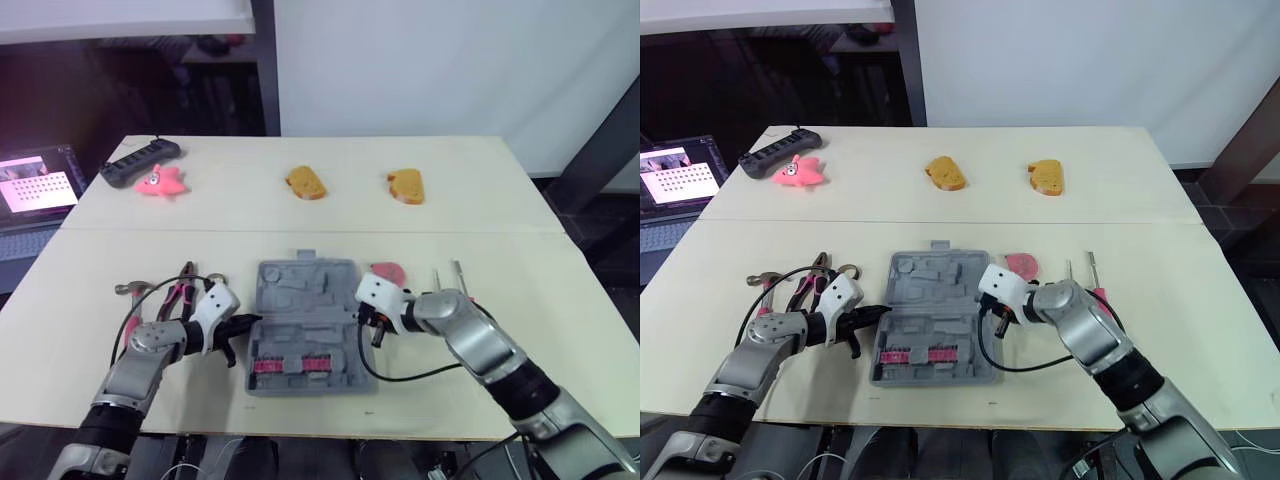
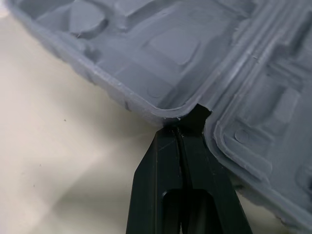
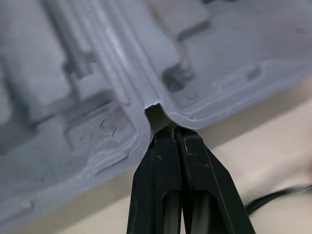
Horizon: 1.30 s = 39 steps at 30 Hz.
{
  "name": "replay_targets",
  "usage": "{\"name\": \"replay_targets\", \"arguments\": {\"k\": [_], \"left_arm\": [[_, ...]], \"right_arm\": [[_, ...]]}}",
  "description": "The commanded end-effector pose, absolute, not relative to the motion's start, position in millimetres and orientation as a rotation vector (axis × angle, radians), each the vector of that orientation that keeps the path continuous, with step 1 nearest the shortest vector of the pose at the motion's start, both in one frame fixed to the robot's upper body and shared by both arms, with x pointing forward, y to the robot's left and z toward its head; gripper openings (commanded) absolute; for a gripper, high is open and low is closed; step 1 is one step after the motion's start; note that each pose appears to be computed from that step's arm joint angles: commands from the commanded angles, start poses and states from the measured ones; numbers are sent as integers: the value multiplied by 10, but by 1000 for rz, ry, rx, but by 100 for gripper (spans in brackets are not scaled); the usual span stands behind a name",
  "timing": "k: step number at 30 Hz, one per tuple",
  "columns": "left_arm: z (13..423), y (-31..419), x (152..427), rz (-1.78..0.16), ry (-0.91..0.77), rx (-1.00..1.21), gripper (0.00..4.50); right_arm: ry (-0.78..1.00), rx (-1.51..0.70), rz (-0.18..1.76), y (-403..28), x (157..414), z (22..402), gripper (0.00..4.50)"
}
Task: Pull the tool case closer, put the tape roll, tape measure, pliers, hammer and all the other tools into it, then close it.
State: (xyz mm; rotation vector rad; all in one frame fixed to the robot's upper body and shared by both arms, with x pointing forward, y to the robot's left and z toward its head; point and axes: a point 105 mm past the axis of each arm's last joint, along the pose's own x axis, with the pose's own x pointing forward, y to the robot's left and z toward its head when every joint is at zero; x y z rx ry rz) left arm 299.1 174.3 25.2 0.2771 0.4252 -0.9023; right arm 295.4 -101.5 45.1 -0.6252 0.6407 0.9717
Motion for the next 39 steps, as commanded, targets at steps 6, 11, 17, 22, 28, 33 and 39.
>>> {"name": "replay_targets", "arguments": {"k": [6,11,17,22,28,33,39], "left_arm": [[-40,1875,2464,-1009,589,253,1],[-80,1944,2277,-986,624,238,1],[-76,1950,2186,-965,636,215,1],[-77,1932,2124,-971,645,206,1],[-67,1943,2040,-980,663,203,1],[-78,1965,2025,-976,672,208,1],[-78,1972,2025,-976,672,209,1]], "right_arm": [[694,-560,1045,-821,2567,359,8],[725,-542,1054,-801,2435,321,8],[749,-531,1064,-785,2352,327,8],[770,-529,1068,-771,2319,324,8],[800,-531,1089,-763,2258,315,8],[807,-531,1094,-740,2243,313,8],[815,-530,1087,-742,2242,304,8]]}}
